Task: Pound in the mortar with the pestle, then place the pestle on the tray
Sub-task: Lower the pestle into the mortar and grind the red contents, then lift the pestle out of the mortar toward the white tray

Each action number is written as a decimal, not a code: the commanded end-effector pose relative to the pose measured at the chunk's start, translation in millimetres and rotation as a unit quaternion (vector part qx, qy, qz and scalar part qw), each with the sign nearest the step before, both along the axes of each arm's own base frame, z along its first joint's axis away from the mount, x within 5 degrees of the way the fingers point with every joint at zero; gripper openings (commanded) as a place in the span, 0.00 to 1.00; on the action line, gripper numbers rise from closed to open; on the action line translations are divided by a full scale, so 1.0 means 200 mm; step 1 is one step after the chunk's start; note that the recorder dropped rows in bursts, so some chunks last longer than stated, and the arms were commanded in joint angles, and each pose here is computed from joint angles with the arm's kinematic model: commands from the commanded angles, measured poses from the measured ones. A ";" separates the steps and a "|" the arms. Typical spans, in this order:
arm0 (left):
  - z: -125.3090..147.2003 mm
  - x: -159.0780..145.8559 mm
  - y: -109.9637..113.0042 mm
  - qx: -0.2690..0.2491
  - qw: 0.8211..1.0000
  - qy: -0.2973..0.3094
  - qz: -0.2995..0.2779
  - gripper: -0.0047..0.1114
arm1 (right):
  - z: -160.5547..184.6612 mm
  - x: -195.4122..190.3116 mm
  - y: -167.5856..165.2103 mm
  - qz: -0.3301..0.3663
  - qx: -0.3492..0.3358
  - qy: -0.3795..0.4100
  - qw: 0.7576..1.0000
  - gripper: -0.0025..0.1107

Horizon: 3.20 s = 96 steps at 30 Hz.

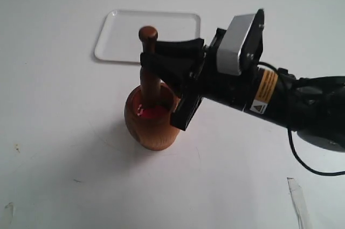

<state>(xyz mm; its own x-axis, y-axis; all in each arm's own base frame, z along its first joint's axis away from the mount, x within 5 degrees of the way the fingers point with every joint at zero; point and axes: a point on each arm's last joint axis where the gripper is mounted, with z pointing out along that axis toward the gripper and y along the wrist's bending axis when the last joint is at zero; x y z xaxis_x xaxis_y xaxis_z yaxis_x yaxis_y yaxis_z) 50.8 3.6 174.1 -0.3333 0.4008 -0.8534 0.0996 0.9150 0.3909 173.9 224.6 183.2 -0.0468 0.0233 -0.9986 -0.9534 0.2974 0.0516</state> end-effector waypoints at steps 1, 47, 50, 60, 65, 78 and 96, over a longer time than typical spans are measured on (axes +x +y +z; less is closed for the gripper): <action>0.00 0.00 0.00 -0.007 1.000 -0.002 -0.003 0.04 | -0.10 0.00 -0.01 -0.014 -0.017 0.011 1.000 0.02; 0.00 0.00 0.00 -0.007 1.000 -0.002 -0.003 0.04 | 0.19 -0.12 0.02 -0.015 -0.012 -0.089 0.996 0.02; 0.00 0.00 0.00 -0.007 1.000 -0.002 -0.003 0.04 | 0.01 -0.09 0.07 -0.004 -0.042 -0.042 0.998 0.02; 0.00 0.00 0.00 -0.007 1.000 -0.002 -0.003 0.04 | -0.07 -0.08 0.10 0.003 -0.008 -0.014 1.000 0.02; 0.00 0.00 0.00 -0.007 1.000 -0.002 -0.003 0.04 | 0.30 -0.10 0.04 -0.027 0.034 -0.102 0.994 0.02; 0.00 0.00 0.00 -0.007 1.000 -0.002 -0.003 0.04 | 0.18 -0.09 0.08 -0.001 -0.019 -0.044 0.999 0.02; 0.00 0.00 0.00 -0.007 1.000 -0.002 -0.003 0.04 | 0.32 -0.02 0.09 -0.061 -0.022 -0.102 0.993 0.02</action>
